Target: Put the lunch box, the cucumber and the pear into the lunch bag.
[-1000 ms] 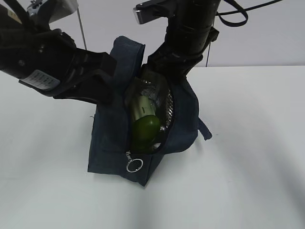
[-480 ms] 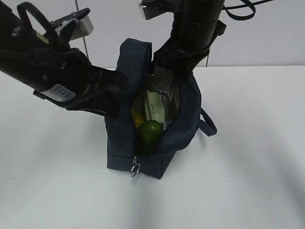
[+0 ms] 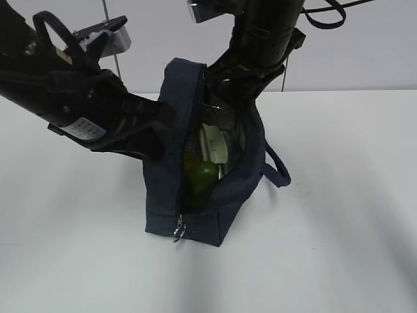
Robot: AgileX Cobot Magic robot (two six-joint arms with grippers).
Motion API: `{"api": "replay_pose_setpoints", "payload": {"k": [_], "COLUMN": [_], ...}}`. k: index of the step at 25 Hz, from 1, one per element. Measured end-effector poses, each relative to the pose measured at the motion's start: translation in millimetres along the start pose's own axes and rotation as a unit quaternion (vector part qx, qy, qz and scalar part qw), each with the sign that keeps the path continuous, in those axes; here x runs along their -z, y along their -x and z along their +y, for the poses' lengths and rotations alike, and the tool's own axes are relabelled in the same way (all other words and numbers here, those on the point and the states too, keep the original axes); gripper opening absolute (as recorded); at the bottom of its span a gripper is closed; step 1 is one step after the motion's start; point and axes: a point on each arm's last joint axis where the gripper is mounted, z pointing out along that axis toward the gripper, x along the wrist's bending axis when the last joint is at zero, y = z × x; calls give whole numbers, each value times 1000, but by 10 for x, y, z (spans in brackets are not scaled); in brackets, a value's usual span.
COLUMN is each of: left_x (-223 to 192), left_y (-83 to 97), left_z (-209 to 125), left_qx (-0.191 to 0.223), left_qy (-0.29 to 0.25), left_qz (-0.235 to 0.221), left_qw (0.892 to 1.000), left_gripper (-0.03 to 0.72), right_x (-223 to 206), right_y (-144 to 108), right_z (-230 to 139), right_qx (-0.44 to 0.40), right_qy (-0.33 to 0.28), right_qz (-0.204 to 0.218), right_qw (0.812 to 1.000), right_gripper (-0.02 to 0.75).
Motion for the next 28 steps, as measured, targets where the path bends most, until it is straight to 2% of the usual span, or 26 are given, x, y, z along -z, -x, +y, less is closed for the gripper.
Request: {"api": "replay_pose_setpoints", "payload": {"k": [4,7,10,16,23,28], "left_x": [2,16,85,323,500,562], "left_y": [0,-4,-19,-10,-61,-67], "left_z": [2,-6,-24,-37,-108,-144], "left_qx": [-1,-6,-26,-57,-96,-101], "left_qy": [0,-3,-6,17,0,-9], "left_qz": [1,4,18,34,73,80], "left_qw": [1000,1000,999,998,993,992], "left_gripper": [156,211,244,255,255,255], "right_x": [0,0,0,163,617,1065], "right_y": [1,4,9,16,18,12], "right_z": [4,4,3,-10,-75,-186], "right_qx": [-1,-7,-9,-11,-14,-14], "right_qy": [2,2,2,19,68,116], "right_qz": [0,-2,-5,-8,-11,-12], "right_qw": [1000,1000,1000,1000,998,993], "right_gripper": [345,407,422,424,424,424]}}
